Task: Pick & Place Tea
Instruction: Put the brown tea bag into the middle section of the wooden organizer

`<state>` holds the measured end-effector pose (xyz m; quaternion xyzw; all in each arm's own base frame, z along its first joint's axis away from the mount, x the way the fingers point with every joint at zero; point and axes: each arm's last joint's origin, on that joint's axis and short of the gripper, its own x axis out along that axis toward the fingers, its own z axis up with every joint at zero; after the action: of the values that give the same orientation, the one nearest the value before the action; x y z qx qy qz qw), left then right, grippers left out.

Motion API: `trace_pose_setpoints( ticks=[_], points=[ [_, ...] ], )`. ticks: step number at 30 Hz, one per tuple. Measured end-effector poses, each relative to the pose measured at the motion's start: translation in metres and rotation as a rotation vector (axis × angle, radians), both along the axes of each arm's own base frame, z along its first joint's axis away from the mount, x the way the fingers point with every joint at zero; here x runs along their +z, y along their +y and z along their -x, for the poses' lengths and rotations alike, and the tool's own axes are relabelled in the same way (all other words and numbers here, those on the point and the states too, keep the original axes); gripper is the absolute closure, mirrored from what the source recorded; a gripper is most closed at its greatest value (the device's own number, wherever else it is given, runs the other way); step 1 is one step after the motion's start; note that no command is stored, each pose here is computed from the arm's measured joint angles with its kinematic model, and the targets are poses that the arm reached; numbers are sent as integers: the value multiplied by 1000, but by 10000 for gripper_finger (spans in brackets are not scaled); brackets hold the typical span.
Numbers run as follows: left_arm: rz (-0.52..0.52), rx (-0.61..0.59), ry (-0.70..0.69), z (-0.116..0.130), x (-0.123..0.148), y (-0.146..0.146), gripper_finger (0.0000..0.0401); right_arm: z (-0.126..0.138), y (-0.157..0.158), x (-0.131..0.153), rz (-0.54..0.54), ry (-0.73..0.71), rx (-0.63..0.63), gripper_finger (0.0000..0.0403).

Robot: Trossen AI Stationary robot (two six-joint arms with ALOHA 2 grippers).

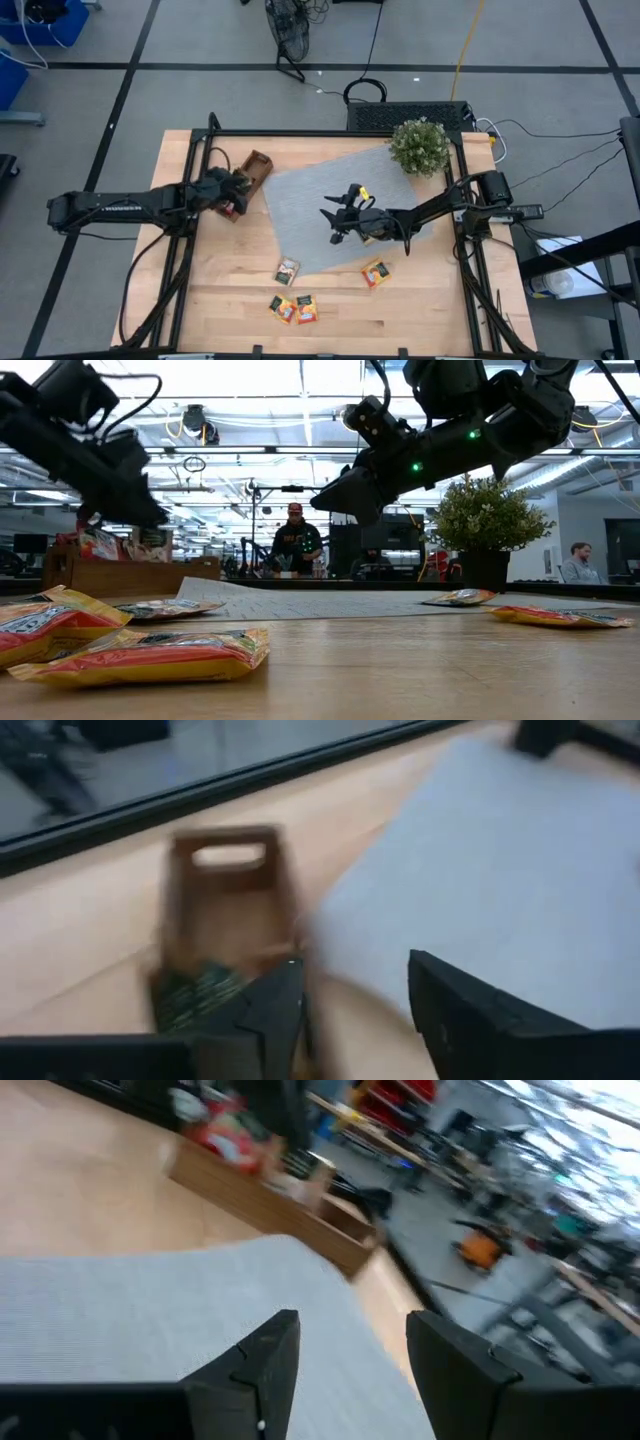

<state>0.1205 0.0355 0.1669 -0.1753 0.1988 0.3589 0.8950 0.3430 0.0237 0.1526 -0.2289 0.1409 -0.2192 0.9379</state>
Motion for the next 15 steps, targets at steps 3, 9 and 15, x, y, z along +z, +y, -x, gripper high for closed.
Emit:
trace_pose_setpoints(
  ticks=[3,9,15],
  points=[
    [29,-69,-62,-5,18,-1,200,-2,4,0,-51,-6,148,232],
    [113,-331,-211,-14,38,-8,190,-4,16,0,-166,-17,514,232],
    [364,-658,-185,-28,18,-31,189,-4,15,1,-165,-26,507,232]
  ],
)
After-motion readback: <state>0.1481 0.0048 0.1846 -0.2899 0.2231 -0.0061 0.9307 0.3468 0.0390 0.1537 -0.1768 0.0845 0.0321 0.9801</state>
